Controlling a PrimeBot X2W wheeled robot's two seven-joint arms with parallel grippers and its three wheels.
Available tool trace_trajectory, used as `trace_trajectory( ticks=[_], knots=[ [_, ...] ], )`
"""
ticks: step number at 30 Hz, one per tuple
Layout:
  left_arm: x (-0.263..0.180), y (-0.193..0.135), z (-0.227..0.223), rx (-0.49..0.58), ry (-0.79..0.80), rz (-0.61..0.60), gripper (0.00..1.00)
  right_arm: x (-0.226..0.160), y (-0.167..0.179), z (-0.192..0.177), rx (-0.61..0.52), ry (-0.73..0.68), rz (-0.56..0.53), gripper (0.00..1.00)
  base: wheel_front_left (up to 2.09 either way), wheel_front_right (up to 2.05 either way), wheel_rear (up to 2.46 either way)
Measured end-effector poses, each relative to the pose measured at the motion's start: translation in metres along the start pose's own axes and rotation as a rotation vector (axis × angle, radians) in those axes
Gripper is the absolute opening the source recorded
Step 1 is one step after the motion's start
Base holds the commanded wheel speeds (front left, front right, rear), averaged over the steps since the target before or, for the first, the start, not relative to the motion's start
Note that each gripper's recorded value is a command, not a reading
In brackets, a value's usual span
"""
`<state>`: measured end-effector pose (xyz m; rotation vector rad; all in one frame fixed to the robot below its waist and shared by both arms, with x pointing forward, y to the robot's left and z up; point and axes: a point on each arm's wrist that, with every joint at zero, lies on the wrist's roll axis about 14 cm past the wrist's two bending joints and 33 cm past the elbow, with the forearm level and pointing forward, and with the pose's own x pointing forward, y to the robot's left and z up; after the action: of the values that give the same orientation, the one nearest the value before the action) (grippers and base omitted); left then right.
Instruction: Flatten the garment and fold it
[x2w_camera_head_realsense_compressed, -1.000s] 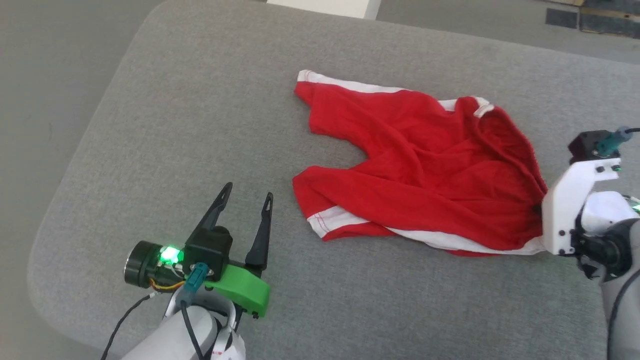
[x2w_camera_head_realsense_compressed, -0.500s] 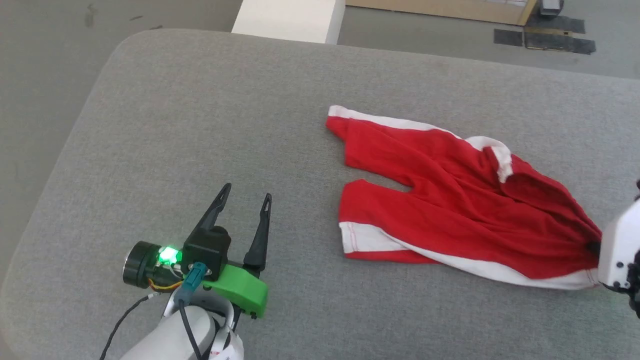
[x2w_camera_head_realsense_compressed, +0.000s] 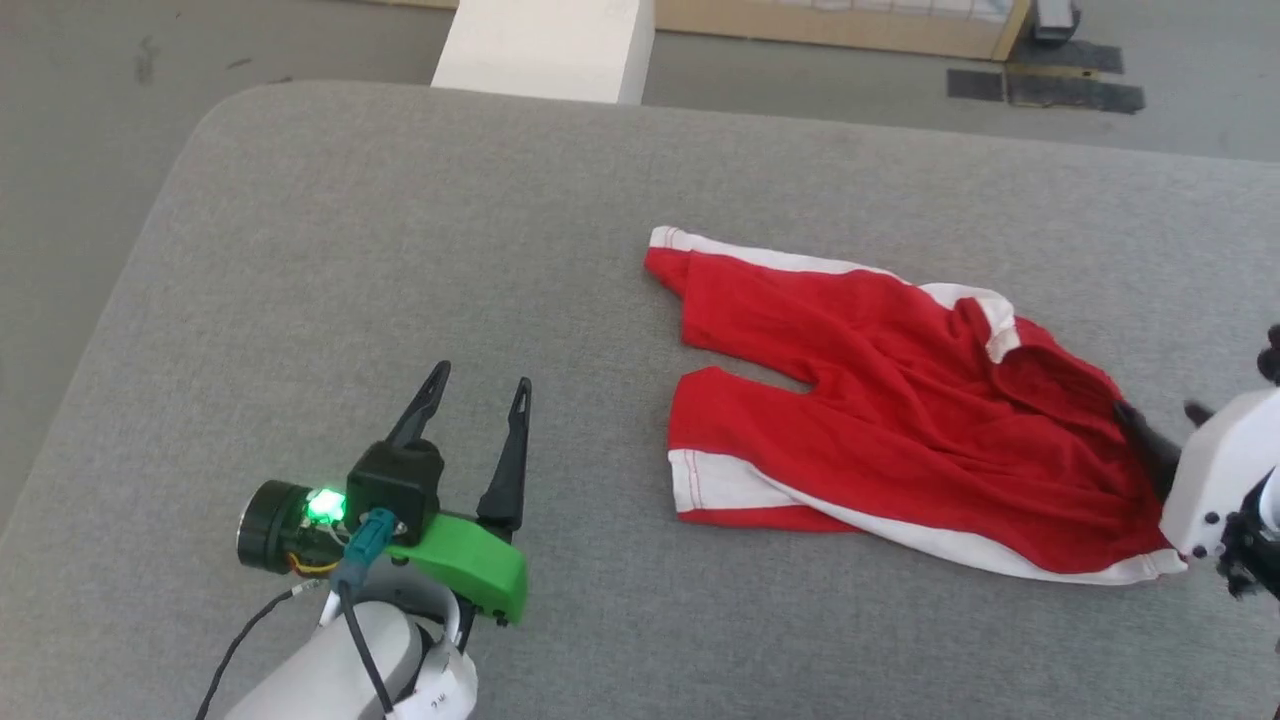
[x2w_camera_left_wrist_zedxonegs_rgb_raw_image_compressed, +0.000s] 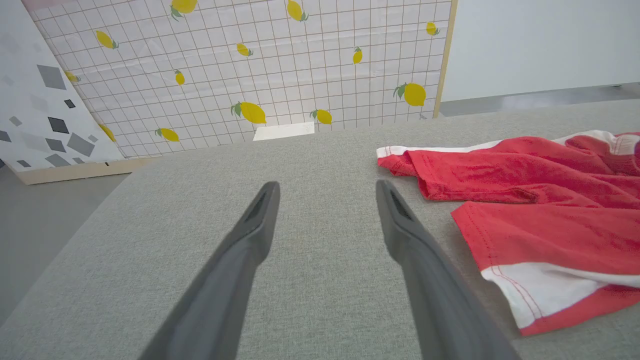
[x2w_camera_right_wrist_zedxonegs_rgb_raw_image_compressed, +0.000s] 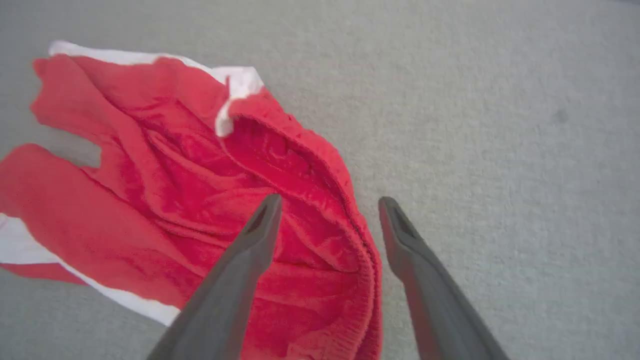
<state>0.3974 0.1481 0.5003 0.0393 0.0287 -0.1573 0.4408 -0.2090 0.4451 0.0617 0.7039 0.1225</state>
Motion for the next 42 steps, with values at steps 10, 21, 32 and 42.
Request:
trace_trajectory(
  ticks=[10,21,32,42],
  knots=[
    [0.01,-0.019,0.016,-0.087,0.001,-0.052,1.0,-0.052,0.026,0.059,-0.051,-0.533,0.111,1.0,0.0,0.0,0.0],
    [0.002,-0.064,-0.02,-0.113,0.267,-0.26,1.0,-0.07,0.015,0.007,0.056,-0.622,-0.012,1.0,0.0,0.0,0.0],
    [-0.003,-0.101,-0.052,-0.155,0.732,-0.462,1.0,-0.061,0.005,-0.002,0.045,-0.59,-0.069,1.0,0.0,0.0,0.0],
    [0.005,-0.097,-0.084,-0.11,0.876,-0.458,1.0,-0.053,-0.003,-0.015,0.047,-0.545,-0.099,1.0,0.0,0.0,0.0]
  ],
)
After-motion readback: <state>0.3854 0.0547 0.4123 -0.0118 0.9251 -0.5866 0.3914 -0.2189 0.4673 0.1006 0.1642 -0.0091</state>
